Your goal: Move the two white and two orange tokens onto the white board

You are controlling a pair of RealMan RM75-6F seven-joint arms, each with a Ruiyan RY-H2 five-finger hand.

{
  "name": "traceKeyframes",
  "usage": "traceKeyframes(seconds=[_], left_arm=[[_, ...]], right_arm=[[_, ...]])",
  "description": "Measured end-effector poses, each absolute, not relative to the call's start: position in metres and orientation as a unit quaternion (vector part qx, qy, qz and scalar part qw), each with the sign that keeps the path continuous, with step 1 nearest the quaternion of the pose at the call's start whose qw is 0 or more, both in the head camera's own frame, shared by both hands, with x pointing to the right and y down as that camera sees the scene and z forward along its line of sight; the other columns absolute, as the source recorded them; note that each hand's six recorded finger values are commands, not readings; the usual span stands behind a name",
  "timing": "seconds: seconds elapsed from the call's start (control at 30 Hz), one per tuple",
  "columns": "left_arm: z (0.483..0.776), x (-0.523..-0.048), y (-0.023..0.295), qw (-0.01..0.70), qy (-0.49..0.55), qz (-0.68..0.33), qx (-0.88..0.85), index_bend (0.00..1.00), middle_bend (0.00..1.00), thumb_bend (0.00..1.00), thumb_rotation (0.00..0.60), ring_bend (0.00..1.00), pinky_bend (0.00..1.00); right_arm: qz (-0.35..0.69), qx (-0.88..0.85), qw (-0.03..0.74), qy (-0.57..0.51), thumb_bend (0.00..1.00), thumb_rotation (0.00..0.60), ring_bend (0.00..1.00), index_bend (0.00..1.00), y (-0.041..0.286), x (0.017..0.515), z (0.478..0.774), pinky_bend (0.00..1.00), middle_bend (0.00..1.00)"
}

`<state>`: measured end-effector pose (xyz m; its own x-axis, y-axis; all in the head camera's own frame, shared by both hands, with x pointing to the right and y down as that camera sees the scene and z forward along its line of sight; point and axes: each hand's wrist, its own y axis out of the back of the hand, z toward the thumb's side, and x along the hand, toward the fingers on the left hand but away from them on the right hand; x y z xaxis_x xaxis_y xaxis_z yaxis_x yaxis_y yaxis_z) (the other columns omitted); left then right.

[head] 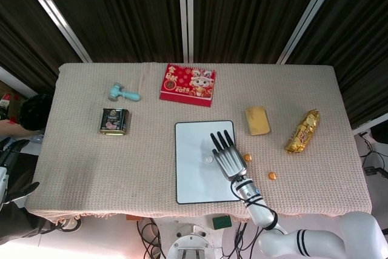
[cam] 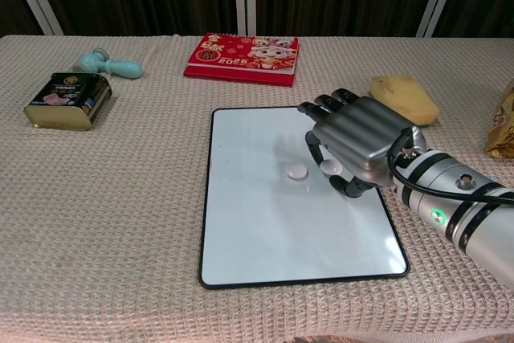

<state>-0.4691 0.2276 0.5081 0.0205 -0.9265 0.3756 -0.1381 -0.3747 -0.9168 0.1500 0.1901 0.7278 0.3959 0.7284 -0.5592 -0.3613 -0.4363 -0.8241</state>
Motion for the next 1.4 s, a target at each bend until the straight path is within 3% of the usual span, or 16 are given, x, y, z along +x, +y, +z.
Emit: traceKeyframes(seconds=[0.83, 0.97, 1.13, 1.4], left_arm=[[0.506, -0.471, 0.228, 0.357, 0.434, -0.55, -0.618, 0.11, 0.14, 0.1, 0.6, 0.0, 0.12], [0.506, -0.471, 0.228, 0.356, 0.434, -0.55, -0.618, 0.11, 0.14, 0.1, 0.6, 0.0, 0.12], [0.506, -0.471, 0.228, 0.357, 0.434, -0.55, -0.618, 0.11, 0.14, 0.1, 0.6, 0.0, 0.12], [0.506, -0.47, 0.228, 0.357, 0.433, -0.551, -0.618, 0.11, 0.14, 0.1, 0.6, 0.0, 0.12]], right_arm=[[0.526, -0.662, 0.518, -0.128, 0.39, 0.6, 0.0, 0.45, 0.192, 0.133, 0.733, 0.0, 0.0], [0.528, -0.66, 0.52, -0.126, 0.38, 0.6, 0.0, 0.39, 0.192, 0.135, 0.733, 0.0, 0.0], [0.527, -0.663, 0.517, -0.124, 0.36, 0.6, 0.0, 0.25, 0.193, 0.135, 0.733, 0.0, 0.0], [0.525, -0.664, 0.516, -0.128, 0.36, 0.6, 0.0, 0.19, 0.193, 0.137, 0.73, 0.0, 0.0]])
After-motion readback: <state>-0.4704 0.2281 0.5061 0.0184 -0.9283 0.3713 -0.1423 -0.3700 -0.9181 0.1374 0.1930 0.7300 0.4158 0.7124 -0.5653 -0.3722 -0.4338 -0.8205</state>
